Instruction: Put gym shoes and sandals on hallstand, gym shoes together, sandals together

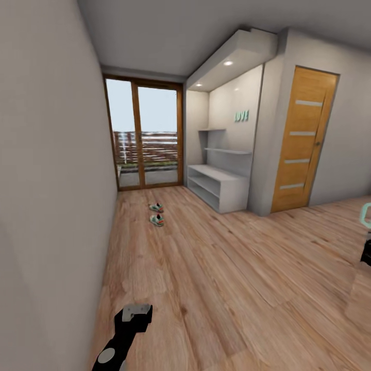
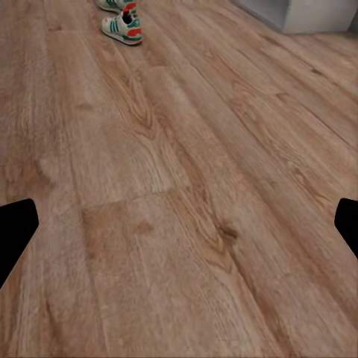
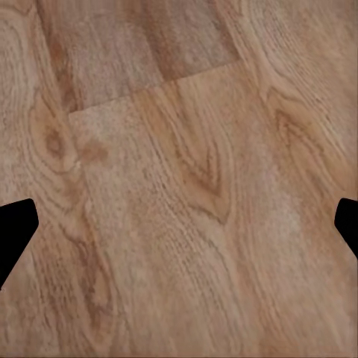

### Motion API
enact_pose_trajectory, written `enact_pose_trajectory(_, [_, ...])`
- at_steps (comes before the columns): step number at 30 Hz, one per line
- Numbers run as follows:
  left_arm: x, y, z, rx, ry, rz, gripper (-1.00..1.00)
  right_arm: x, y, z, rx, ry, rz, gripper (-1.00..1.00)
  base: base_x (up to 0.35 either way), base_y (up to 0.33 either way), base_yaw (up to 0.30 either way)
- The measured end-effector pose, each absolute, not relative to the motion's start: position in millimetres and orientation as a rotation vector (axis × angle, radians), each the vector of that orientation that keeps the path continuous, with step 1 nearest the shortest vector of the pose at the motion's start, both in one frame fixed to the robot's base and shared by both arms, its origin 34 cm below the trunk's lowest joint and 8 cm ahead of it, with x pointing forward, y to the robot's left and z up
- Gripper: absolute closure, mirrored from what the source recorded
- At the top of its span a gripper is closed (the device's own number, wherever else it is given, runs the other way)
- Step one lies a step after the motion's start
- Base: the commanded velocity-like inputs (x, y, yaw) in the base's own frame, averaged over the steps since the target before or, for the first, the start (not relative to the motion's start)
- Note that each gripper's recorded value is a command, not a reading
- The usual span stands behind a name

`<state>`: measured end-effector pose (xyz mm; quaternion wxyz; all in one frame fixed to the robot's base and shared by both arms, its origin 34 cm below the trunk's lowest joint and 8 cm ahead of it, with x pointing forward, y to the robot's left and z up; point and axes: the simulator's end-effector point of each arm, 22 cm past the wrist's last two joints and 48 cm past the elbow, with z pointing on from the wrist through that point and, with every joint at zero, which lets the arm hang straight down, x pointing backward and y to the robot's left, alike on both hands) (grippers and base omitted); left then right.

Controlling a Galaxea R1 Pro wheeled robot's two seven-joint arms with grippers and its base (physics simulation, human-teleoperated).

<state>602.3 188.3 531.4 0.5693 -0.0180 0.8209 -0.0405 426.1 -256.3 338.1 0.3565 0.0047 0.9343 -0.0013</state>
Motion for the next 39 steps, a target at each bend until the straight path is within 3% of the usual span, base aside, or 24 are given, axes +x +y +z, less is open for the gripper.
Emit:
enact_pose_trajectory(20, [603.1,188.7,533.4,-0.042,1.924,-0.095,-1.00,428.6,-257.4,340.4,0.016,2.401,0.003,-1.00,0.345,-0.105,0.000])
enact_pose_trajectory(26, [614.5,190.9,560.9,-0.043,1.879,-0.093,-1.00,478.0,-259.2,396.6,0.018,2.356,-0.003,-1.00,0.345,-0.108,0.000])
enact_pose_trajectory(39, [630.2,195.2,602.8,-0.047,1.842,-0.093,-1.00,456.3,-256.2,388.5,0.013,2.550,-0.001,-1.00,0.345,-0.107,0.000])
